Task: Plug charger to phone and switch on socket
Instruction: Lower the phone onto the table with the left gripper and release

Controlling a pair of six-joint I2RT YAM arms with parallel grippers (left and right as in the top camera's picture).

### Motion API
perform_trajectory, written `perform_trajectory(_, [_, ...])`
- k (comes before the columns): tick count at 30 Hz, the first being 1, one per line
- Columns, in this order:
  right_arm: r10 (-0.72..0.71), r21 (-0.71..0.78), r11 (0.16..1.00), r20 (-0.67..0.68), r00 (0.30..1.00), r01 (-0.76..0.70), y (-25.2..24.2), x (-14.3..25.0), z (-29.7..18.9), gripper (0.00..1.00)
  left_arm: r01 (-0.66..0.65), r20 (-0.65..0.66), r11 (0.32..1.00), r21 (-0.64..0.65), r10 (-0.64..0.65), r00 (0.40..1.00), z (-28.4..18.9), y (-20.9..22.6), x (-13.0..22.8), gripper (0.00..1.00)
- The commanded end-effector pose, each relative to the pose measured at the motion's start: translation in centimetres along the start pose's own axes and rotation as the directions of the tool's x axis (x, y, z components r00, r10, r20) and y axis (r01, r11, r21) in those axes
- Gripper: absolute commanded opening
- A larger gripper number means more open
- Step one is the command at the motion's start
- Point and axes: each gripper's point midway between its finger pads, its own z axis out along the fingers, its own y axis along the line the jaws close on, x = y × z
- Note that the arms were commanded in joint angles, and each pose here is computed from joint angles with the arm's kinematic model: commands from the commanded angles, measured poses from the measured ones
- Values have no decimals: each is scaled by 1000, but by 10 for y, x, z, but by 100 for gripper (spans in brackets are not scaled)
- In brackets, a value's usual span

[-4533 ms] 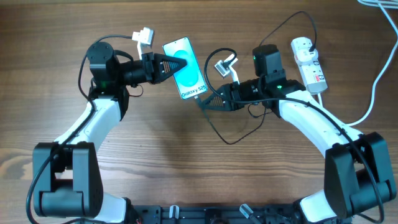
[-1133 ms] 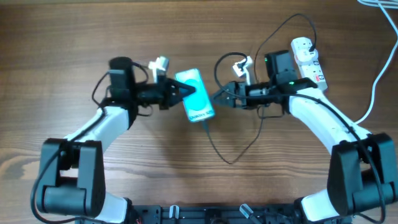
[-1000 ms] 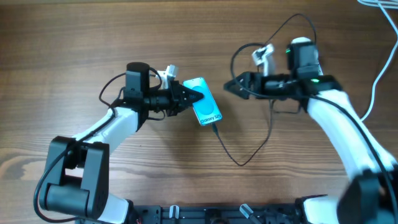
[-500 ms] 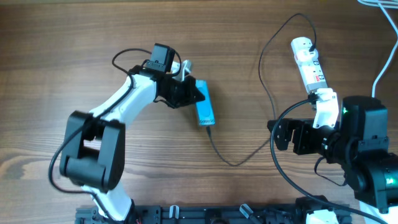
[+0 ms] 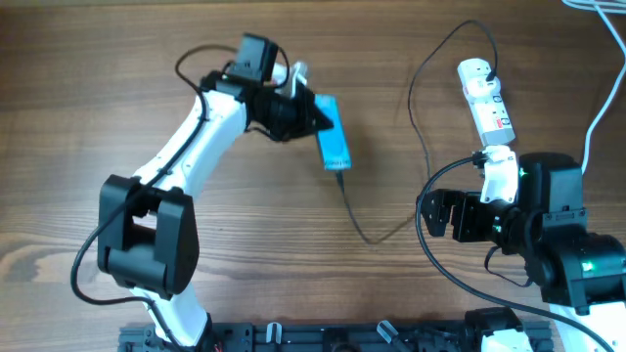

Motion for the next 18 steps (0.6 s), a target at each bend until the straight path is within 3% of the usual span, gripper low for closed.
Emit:
perform_trajectory(1, [-2,16,1000,4,1000,2,-3,1,1,100,-103,-54,993,55,106,993,22,-1,-9,4])
perform_trajectory(4, [-1,16,1000,0,1000,1,-3,1,1,99,-126,-142,989,76,136,981,50,27,1,4])
perform_trajectory(7, [0,17,1000,-3,1000,0,-4,2,1,99,-265,-221,960,90,279,934,63,49,20,4])
perform_trajectory(10, [0,18,1000,-5,1000,0,-4,3,2,100,-345,-199,932,108,360,911,67,51,15,4])
perform_trajectory(18, [0,18,1000,-6,1000,0,-4,3,2,100,-302,-208,948,101,317,925,99,83,9,4])
